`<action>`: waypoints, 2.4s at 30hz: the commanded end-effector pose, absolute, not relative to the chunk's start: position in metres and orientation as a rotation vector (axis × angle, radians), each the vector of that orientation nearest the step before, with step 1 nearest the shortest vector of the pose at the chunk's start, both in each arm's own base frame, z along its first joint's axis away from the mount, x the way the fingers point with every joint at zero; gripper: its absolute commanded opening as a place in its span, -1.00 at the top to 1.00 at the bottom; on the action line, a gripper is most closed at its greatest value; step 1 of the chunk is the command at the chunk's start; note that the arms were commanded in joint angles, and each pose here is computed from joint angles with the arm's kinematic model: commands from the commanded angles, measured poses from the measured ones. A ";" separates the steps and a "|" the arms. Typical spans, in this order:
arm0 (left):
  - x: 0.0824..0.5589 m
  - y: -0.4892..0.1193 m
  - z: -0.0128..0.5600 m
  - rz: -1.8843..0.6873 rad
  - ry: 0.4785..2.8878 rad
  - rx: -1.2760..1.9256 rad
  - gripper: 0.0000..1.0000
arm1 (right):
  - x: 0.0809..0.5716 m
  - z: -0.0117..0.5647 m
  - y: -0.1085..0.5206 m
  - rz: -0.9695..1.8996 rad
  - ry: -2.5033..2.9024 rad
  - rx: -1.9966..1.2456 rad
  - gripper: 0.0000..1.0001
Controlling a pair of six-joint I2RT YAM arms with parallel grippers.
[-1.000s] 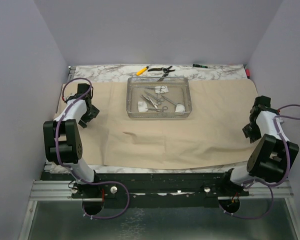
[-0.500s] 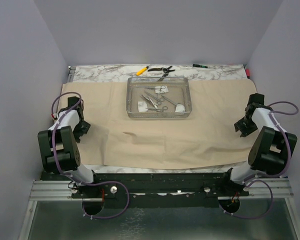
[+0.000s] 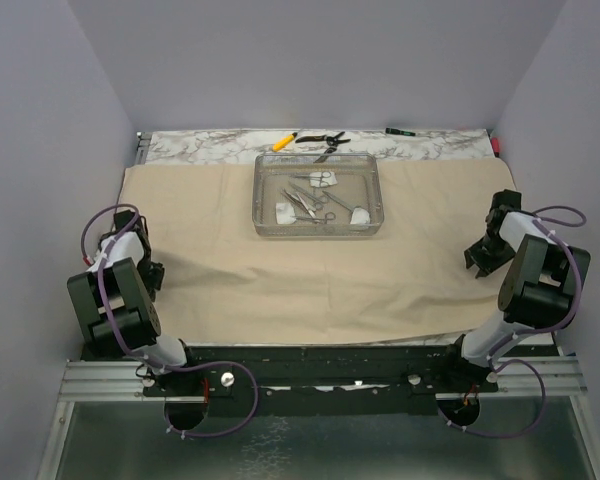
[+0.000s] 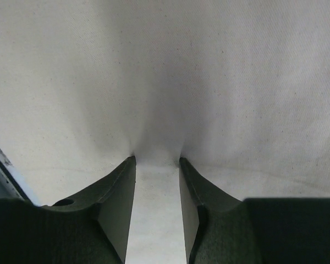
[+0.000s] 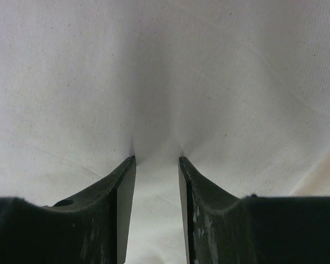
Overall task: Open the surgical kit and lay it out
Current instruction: Open the surgical kit at the center of the board, then smooth out the surgical kit at the center of the board.
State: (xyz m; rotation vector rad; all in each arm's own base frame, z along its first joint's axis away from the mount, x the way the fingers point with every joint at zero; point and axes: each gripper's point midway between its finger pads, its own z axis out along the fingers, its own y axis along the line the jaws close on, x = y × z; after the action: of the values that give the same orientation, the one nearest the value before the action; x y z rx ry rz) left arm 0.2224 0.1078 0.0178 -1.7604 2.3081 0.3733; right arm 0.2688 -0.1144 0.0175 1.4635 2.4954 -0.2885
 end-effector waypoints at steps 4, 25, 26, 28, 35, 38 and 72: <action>0.145 0.122 0.018 0.657 2.278 -1.986 0.24 | 0.245 0.010 -0.126 -0.491 2.523 1.511 0.23; 0.360 0.119 0.123 0.073 2.228 -1.244 0.05 | 0.372 0.085 -0.127 -0.206 2.394 1.086 0.08; 0.376 0.113 0.125 0.047 2.247 -1.179 0.02 | 0.386 0.086 -0.127 -0.186 2.397 1.045 0.01; 0.407 0.102 0.124 0.027 2.295 -1.052 -0.03 | 0.411 0.086 -0.127 -0.137 2.408 0.966 -0.13; 0.502 0.079 0.115 0.061 2.368 -0.714 -0.32 | 0.483 0.079 -0.122 -0.102 2.442 0.700 -0.41; 0.535 0.051 0.104 -0.009 2.405 -0.550 -0.35 | 0.508 0.075 -0.112 -0.084 2.449 0.596 -0.52; 0.592 -0.025 0.018 0.077 2.465 -0.373 0.14 | 0.557 0.005 -0.048 -0.028 2.583 0.275 -0.44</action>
State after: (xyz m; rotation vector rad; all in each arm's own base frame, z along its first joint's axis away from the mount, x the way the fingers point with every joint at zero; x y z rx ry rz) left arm 0.5925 -0.0327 0.0349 -0.3744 2.4443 0.0127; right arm 0.5579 -0.0549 0.0267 0.3006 2.5330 -0.0575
